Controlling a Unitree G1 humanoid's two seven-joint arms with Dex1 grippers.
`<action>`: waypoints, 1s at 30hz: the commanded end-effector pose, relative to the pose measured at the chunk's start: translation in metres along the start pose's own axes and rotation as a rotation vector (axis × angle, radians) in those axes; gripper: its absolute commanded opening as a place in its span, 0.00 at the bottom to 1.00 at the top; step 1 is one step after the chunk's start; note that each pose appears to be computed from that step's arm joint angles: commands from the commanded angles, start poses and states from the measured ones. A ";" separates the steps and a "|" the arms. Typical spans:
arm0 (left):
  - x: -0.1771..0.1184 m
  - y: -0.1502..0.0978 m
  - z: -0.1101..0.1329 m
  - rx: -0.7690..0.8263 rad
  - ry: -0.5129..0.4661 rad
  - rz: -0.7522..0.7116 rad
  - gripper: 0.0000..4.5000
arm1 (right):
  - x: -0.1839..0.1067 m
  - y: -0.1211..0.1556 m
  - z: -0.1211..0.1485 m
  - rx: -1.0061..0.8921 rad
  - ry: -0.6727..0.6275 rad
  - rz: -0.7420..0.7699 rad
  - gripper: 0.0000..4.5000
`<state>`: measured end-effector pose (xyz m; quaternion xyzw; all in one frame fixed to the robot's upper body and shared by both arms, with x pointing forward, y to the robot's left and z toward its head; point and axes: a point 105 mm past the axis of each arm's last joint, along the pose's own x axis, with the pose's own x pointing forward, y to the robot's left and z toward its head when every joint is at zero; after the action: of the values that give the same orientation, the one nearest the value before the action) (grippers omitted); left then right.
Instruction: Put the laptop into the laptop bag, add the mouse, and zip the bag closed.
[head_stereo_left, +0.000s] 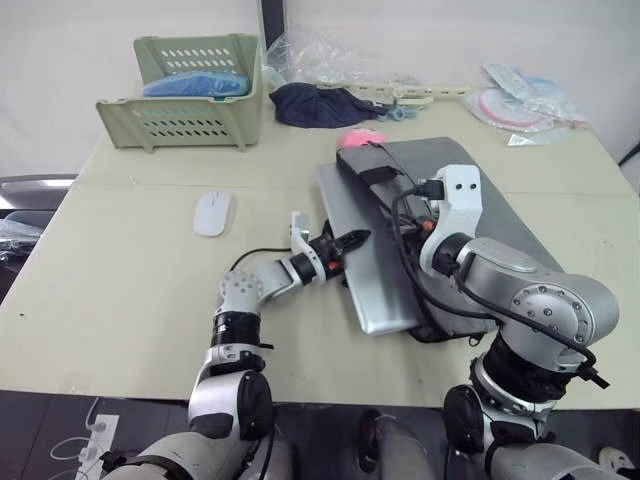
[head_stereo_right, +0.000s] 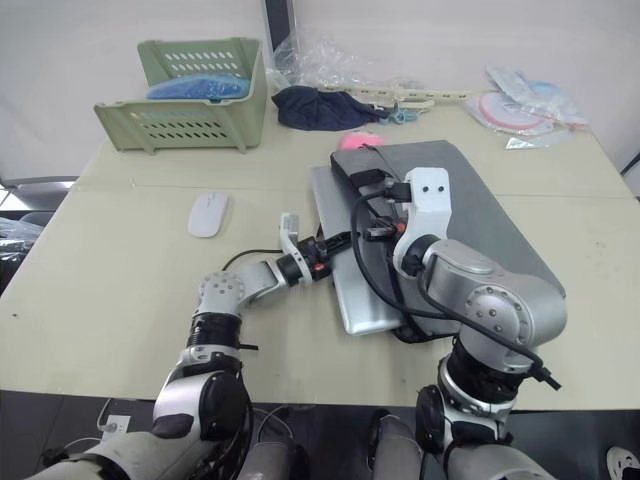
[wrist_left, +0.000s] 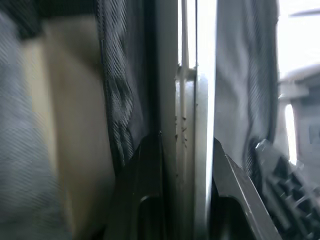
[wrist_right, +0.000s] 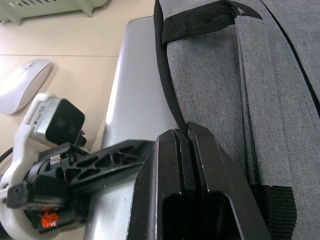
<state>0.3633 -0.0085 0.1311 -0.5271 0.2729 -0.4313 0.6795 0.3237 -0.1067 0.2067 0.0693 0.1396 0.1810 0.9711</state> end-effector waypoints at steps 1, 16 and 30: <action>0.018 -0.015 -0.024 -0.045 0.073 -0.112 0.11 | -0.003 0.008 0.010 -0.023 -0.035 0.028 0.00; 0.033 -0.010 -0.008 -0.029 -0.006 -0.078 0.11 | -0.002 0.016 0.010 -0.023 -0.036 0.052 0.00; 0.057 -0.002 -0.001 -0.004 -0.064 -0.028 0.11 | 0.000 0.024 0.009 -0.003 -0.033 0.073 0.00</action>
<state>0.3956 -0.0424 0.1342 -0.5305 0.2460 -0.4039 0.7035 0.3215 -0.0929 0.2106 0.0797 0.1361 0.1968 0.9677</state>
